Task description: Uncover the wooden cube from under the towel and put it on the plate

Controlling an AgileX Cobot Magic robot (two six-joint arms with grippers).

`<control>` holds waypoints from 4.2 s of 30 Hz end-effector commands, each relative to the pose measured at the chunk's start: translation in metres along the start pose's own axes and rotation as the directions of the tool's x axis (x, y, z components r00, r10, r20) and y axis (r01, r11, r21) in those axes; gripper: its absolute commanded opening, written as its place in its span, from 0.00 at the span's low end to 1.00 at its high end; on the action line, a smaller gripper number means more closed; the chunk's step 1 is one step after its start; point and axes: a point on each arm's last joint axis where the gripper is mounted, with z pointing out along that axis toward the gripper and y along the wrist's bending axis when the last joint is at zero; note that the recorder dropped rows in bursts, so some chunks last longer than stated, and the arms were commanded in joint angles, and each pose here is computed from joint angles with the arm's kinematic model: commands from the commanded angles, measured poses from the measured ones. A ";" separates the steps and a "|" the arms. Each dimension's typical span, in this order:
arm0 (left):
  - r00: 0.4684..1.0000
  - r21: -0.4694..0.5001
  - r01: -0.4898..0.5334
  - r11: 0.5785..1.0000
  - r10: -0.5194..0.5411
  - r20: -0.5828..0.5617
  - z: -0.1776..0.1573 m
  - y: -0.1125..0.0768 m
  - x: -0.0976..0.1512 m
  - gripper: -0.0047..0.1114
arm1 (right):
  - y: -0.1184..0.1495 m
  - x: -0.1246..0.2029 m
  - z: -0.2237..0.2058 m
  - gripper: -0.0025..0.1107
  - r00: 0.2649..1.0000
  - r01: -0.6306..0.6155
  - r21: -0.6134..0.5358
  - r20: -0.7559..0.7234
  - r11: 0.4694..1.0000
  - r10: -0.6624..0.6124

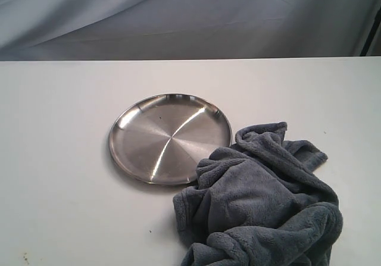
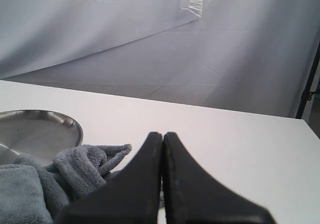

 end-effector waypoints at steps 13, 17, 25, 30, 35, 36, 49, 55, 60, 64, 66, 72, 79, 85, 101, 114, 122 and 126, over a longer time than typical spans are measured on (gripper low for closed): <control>0.902 0.109 0.140 0.984 -0.172 0.396 -0.008 -0.003 -0.036 0.04 | 0.000 0.000 0.000 0.02 1.000 -0.004 -0.003 0.007 1.000 0.004; 0.963 0.083 0.119 0.989 -0.136 0.231 -0.018 -0.012 -0.064 0.04 | 0.000 0.000 0.000 0.02 1.000 -0.004 -0.003 0.007 1.000 0.004; 0.994 0.013 -0.092 0.996 0.091 0.064 -0.014 -0.021 -0.116 0.04 | 0.000 0.000 0.000 0.02 1.000 -0.004 -0.003 0.007 1.000 0.004; 0.975 0.017 -0.221 0.975 0.221 -0.025 -0.004 -0.027 -0.147 0.04 | 0.000 0.000 0.000 0.02 1.000 -0.004 -0.003 0.007 1.000 0.004; 0.953 0.081 -0.275 0.958 0.282 -0.106 0.010 -0.036 -0.169 0.04 | 0.000 0.000 0.000 0.02 1.000 -0.004 -0.003 0.007 1.000 0.004; 0.944 0.115 -0.301 0.947 0.313 -0.106 0.014 -0.040 -0.172 0.04 | 0.000 0.000 0.000 0.02 1.000 -0.004 -0.003 0.007 1.000 0.004; 0.792 0.495 -0.304 0.814 0.505 -0.344 0.071 -0.088 -0.164 0.04 | 0.000 0.000 0.000 0.02 1.000 -0.004 -0.003 0.007 1.000 0.004; 0.629 0.567 -0.145 0.811 0.518 -0.580 0.091 -0.110 -0.128 0.04 | 0.000 0.000 0.000 0.02 1.000 -0.004 -0.003 0.007 1.000 0.004; 0.457 0.577 -0.045 0.815 0.530 -0.714 0.092 -0.125 -0.102 0.04 | 0.000 0.000 0.000 0.02 1.000 -0.004 -0.003 0.007 1.000 0.004; 0.262 0.631 -0.078 0.772 0.627 -0.734 0.085 -0.129 -0.085 0.04 | 0.000 0.000 0.000 0.02 1.000 -0.004 -0.003 0.007 1.000 0.004; 0.184 0.614 -0.117 0.781 0.625 -0.759 0.085 -0.129 -0.078 0.04 | 0.000 0.000 0.000 0.02 1.000 -0.004 -0.003 0.007 1.000 0.004; 0.101 0.640 -0.014 0.768 0.638 -0.764 0.084 -0.153 -0.058 0.04 | 0.000 0.000 0.000 0.02 1.000 -0.004 -0.003 0.007 1.000 0.004; 0.171 0.718 0.180 0.673 0.697 -0.696 0.091 -0.180 -0.043 0.04 | 0.000 0.000 0.000 0.02 1.000 -0.004 -0.003 0.007 1.000 0.004; 0.016 0.684 0.056 0.728 0.684 -0.729 0.102 -0.168 -0.027 0.04 | 0.000 0.000 0.000 0.02 1.000 -0.004 -0.003 0.007 1.000 0.004; 0.135 0.690 -0.366 0.624 0.770 -0.624 0.122 -0.243 -0.076 0.04 | 0.000 0.000 0.000 0.02 1.000 -0.005 -0.003 0.007 1.000 0.005; 0.245 0.738 -0.150 0.658 0.748 -0.617 0.174 -0.363 -0.057 0.04 | 0.000 0.000 0.000 0.02 1.000 -0.003 -0.003 0.007 1.000 0.003; 0.294 0.608 -0.056 0.792 0.595 -0.748 0.225 -0.352 -0.061 0.04 | 0.000 0.000 0.000 0.02 1.000 -0.005 -0.003 0.007 1.000 0.005; 0.309 0.550 -0.063 0.833 0.540 -0.783 0.252 -0.327 -0.068 0.04 | 0.000 0.000 0.000 0.02 1.000 -0.005 -0.003 0.007 1.000 0.005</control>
